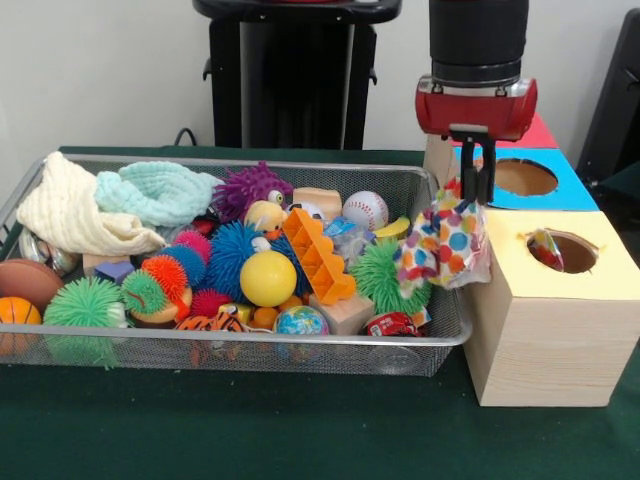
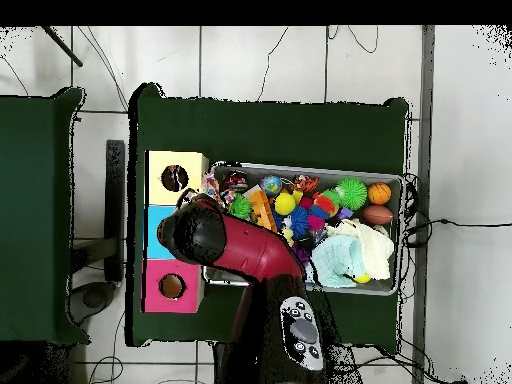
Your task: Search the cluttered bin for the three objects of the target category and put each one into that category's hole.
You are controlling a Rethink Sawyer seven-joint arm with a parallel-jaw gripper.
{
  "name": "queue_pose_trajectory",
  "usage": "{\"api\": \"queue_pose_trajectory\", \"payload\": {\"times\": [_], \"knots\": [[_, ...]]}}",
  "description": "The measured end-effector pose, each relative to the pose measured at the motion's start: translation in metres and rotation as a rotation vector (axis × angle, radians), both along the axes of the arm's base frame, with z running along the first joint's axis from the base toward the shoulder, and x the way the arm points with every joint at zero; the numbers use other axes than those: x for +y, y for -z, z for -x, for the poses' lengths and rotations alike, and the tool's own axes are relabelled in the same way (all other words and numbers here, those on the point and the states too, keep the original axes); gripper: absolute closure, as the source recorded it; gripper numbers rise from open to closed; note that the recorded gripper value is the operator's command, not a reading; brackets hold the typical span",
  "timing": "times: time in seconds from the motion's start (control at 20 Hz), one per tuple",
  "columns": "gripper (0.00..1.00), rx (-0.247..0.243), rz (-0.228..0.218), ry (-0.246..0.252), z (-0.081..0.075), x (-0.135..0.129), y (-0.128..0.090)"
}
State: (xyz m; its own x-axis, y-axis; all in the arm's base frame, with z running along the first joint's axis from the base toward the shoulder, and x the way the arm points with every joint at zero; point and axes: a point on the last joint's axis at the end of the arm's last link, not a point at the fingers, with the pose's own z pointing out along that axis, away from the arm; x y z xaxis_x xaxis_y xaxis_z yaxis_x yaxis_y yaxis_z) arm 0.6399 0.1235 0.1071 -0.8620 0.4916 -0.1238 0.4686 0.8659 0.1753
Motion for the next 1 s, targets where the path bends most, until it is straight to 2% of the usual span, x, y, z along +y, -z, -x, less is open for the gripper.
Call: {"api": "queue_pose_trajectory", "payload": {"times": [0.6, 1.0], "knots": [[1.00, -0.049, 0.055, -0.024, -0.005, 0.007, -0.028], [1.00, -0.049, 0.092, -0.067, -0.003, 0.024, -0.058]]}}
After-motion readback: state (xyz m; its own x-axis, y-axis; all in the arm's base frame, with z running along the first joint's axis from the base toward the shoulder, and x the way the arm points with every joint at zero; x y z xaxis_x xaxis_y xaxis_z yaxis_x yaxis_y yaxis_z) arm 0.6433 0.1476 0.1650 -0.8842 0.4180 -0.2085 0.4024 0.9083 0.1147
